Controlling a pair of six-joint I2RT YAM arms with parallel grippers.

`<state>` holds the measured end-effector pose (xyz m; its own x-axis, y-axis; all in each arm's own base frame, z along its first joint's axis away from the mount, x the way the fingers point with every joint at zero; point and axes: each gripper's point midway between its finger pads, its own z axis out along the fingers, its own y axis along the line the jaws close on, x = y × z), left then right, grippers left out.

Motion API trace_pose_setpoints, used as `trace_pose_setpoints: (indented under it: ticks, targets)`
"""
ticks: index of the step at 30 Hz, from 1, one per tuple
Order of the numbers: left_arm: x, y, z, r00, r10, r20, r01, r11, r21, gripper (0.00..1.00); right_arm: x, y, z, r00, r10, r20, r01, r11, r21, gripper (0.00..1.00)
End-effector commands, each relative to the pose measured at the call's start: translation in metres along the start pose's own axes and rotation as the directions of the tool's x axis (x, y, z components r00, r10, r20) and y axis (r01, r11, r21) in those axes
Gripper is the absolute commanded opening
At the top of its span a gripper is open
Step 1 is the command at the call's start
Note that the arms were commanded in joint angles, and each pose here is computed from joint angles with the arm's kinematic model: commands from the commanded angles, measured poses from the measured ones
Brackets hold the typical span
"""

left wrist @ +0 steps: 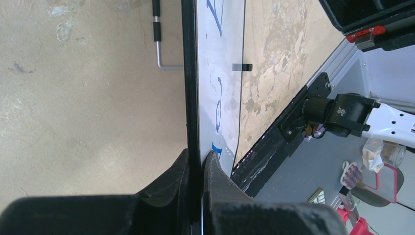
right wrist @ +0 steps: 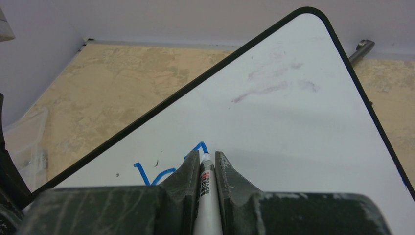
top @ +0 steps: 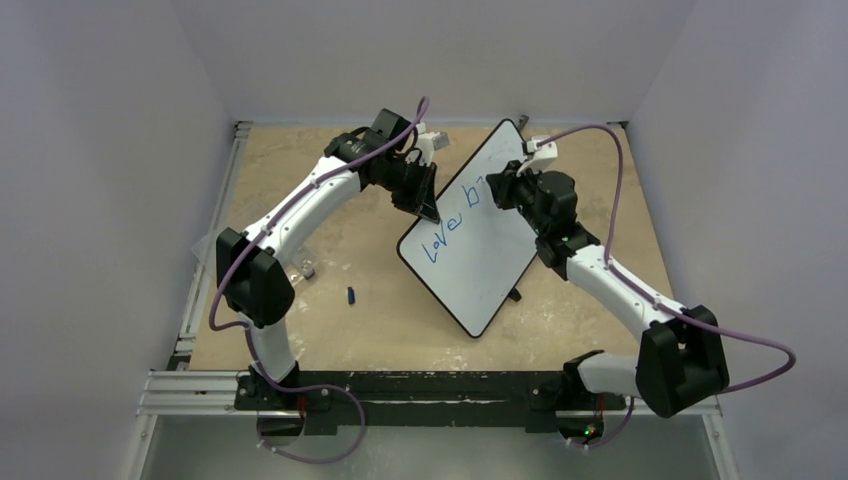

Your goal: Write a sentence on the whiteboard

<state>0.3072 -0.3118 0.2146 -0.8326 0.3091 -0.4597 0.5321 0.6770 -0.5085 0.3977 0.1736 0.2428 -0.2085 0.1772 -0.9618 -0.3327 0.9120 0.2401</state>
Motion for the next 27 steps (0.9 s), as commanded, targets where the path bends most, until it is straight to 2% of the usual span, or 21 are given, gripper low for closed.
trace_pose_setpoints:
  ticks: [1, 7, 15, 27]
  targets:
    - [0.008, 0.029, 0.001, 0.992, 0.126, -0.024, -0.128, 0.979, -0.161, 0.0, 0.015, -0.002, -0.009, 0.999, 0.01, -0.034, -0.01, 1.0, 0.0, 0.0]
    - [0.008, 0.03, 0.001, 0.992, 0.125, -0.025, -0.127, 0.978, -0.165, 0.0, 0.032, 0.0, -0.02, 0.997, 0.022, -0.072, -0.023, 1.0, -0.02, 0.0]
    - [0.008, 0.03, 0.002, 0.992, 0.124, -0.027, -0.127, 0.978, -0.165, 0.0, 0.031, 0.0, -0.034, 0.997, 0.026, -0.076, -0.027, 0.999, -0.019, 0.0]
    - [0.008, 0.03, 0.002, 0.992, 0.124, -0.027, -0.127, 0.978, -0.164, 0.0, -0.043, 0.016, -0.043, 0.997, 0.028, 0.072, -0.025, 0.999, -0.045, 0.0]
